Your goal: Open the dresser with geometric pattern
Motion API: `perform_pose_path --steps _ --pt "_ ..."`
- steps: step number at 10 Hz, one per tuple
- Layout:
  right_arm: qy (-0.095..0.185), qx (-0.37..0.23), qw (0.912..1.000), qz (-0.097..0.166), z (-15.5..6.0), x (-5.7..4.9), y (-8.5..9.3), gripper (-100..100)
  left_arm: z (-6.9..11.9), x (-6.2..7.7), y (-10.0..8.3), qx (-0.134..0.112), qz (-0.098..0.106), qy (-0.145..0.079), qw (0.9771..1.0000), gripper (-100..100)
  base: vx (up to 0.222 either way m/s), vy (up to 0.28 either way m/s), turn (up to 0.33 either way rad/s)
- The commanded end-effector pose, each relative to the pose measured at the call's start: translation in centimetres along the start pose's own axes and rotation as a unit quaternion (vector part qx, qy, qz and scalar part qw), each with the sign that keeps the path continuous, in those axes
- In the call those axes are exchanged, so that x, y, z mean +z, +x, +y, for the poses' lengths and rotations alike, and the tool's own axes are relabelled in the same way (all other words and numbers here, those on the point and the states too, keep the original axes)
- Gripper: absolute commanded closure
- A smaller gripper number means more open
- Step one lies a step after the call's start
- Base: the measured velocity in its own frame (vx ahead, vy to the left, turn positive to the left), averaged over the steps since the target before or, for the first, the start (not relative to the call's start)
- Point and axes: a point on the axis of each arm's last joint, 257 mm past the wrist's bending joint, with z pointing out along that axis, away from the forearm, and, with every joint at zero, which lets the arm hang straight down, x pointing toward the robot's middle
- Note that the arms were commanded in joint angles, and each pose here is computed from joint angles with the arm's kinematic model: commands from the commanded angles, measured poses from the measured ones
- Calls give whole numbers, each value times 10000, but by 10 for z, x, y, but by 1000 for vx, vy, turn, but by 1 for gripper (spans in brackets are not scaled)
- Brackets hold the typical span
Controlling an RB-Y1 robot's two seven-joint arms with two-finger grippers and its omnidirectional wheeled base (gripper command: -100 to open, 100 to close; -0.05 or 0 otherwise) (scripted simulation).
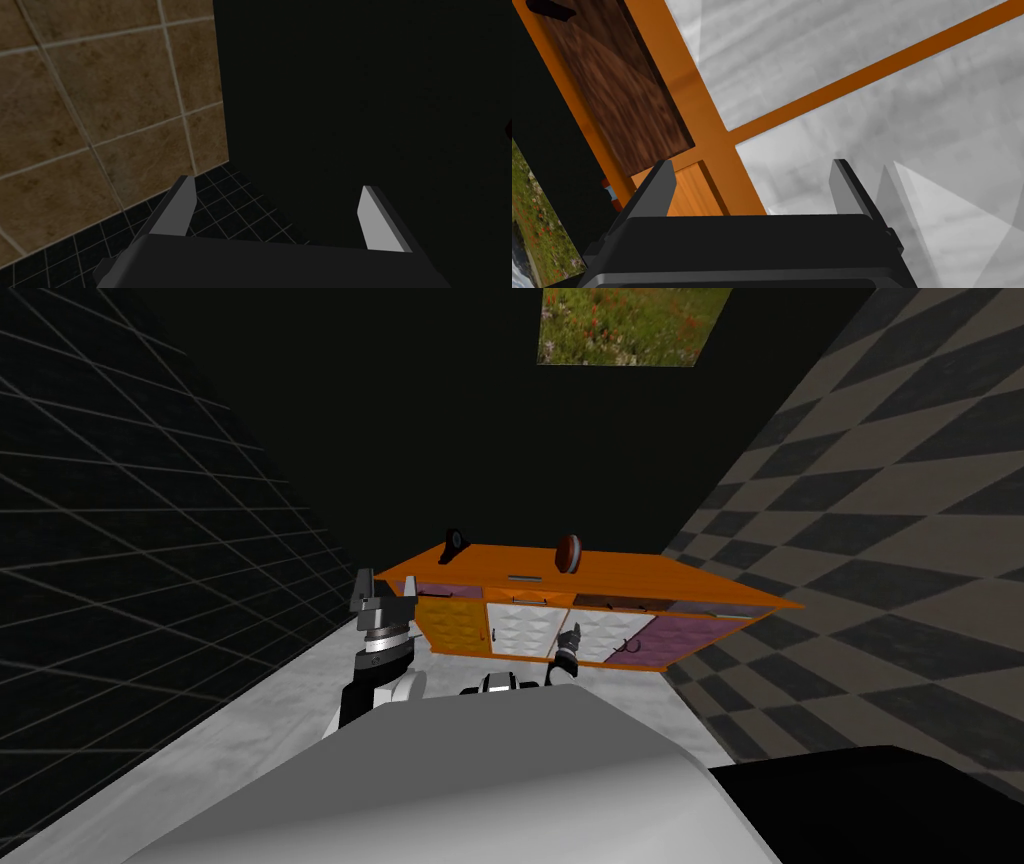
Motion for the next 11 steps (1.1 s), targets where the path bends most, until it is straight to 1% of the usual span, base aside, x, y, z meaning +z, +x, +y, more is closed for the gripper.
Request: perform_pose_path --steps 1,2,3,4,5,6,7,8,9,10,11 --pt "317 -413 9986 -126 -10 -1 -3 -100 0 0 0 0 0 0 10000 0 12 -2 56" --pt "468 -704 9962 -229 -12 -1 -6 -100 0 0 0 0 0 0 10000 0 9 0 110" --pt "543 -725 9956 -240 -16 -2 -7 -100 0 0 0 0 0 0 10000 0 6 -2 65" --pt "706 -998 9919 -355 -19 -3 -11 -100 0 0 0 0 0 0 10000 0 4 0 120" --pt "762 -1009 9913 -358 -22 -4 -12 -100 0 0 0 0 0 0 10000 0 3 -1 70" --pt "957 -1266 9861 -487 -26 -6 -18 -100 0 0 0 0 0 0 10000 0 1 0 124" --pt "973 -1265 9860 -481 -27 -6 -17 -100 0 0 0 0 0 0 10000 0 1 -1 61" --pt "1175 -1494 9799 -605 -32 -9 -24 -100 0 0 0 0 0 0 10000 0 -1 0 109" --pt "1312 -1697 9740 -725 -33 -11 -30 -100 0 0 0 0 0 0 10000 0 -3 1 197" --pt "1368 -1701 9732 -729 -36 -12 -30 -100 0 0 0 0 0 0 10000 0 -2 0 54" --pt "1551 -1886 9660 -852 -40 -15 -37 -100 0 0 0 0 0 0 10000 0 -4 2 77"
